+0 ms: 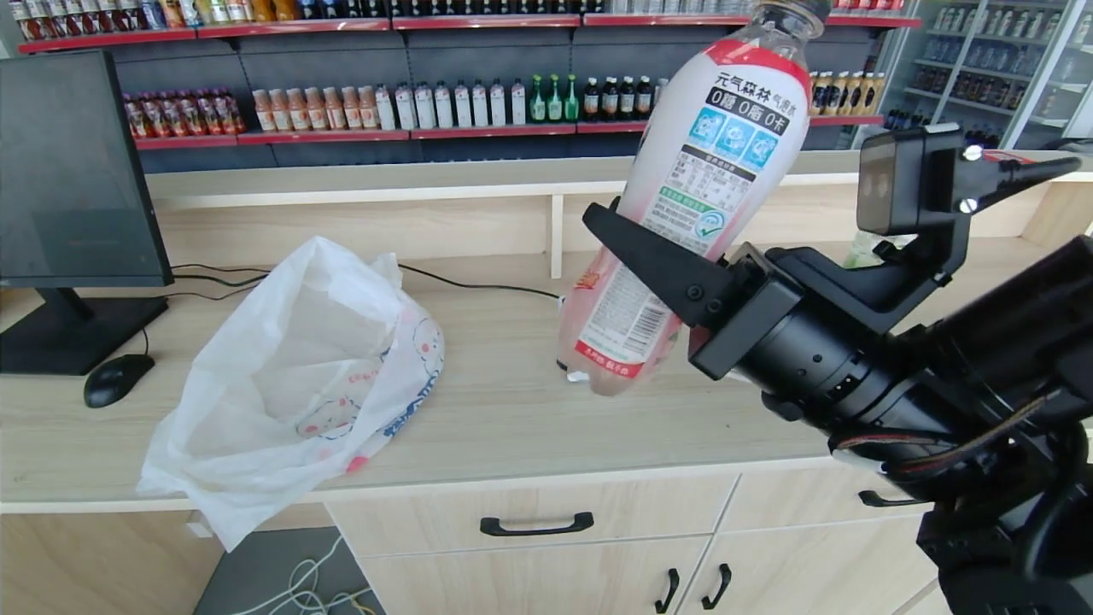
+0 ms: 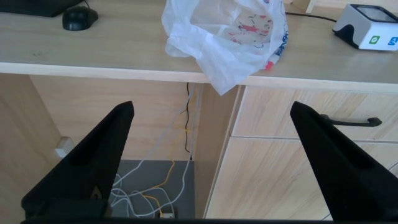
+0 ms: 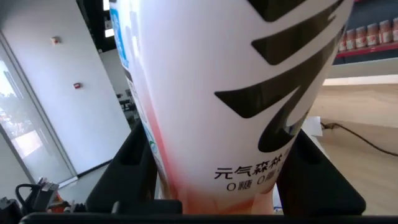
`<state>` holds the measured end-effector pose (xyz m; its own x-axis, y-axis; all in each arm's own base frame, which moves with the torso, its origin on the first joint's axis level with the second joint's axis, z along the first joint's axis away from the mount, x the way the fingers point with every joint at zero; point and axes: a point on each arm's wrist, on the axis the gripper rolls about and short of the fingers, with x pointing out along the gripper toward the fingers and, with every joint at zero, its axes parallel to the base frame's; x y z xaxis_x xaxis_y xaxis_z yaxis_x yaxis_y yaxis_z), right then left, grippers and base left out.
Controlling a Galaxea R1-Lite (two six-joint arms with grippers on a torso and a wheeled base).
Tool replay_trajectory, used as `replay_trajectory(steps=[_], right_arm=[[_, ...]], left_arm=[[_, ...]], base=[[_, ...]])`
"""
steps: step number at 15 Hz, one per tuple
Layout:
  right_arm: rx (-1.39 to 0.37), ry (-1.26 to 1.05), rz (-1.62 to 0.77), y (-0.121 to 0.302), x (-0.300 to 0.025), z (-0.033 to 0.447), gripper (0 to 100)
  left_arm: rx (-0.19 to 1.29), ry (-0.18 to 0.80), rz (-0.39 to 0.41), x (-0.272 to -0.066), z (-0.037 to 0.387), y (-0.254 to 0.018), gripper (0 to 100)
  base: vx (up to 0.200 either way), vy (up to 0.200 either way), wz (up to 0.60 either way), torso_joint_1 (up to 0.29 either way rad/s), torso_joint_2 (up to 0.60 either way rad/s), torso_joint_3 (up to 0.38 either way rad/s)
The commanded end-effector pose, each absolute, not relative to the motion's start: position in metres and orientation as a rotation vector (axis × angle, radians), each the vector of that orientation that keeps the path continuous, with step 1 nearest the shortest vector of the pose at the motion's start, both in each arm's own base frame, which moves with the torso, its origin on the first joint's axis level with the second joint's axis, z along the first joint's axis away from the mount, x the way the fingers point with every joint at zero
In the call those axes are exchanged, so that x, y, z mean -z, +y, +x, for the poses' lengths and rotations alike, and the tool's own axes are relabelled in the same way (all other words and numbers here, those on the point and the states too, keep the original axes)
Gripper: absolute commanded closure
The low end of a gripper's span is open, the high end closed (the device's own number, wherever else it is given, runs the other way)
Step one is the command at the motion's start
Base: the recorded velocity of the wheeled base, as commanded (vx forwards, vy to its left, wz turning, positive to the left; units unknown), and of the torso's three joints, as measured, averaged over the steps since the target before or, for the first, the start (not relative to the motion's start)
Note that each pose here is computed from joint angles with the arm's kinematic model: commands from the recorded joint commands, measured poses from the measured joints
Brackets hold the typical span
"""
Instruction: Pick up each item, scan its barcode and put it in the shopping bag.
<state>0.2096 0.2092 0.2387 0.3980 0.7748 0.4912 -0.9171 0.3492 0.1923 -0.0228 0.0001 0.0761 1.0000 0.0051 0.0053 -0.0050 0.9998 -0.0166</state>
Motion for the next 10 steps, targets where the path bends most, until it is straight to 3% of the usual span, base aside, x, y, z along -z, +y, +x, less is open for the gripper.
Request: replay_trajectory(steps=[1, 10], right_arm=[[-1.166, -0.261, 0.504, 0.229, -0.219, 0.212, 100], [-1.23, -0.27, 0.541, 0.234, -0.23, 0.185, 100]], left_arm=[[-0.006, -0.005, -0.017, -0.076, -0.023, 0.0, 0], [-0.006, -0.005, -0.017, -0.076, -0.023, 0.0, 0]], base=[[0.0, 0.0, 0.0, 0.0, 0.0, 0.0], [0.0, 0.0, 0.0, 0.0, 0.0, 0.0]])
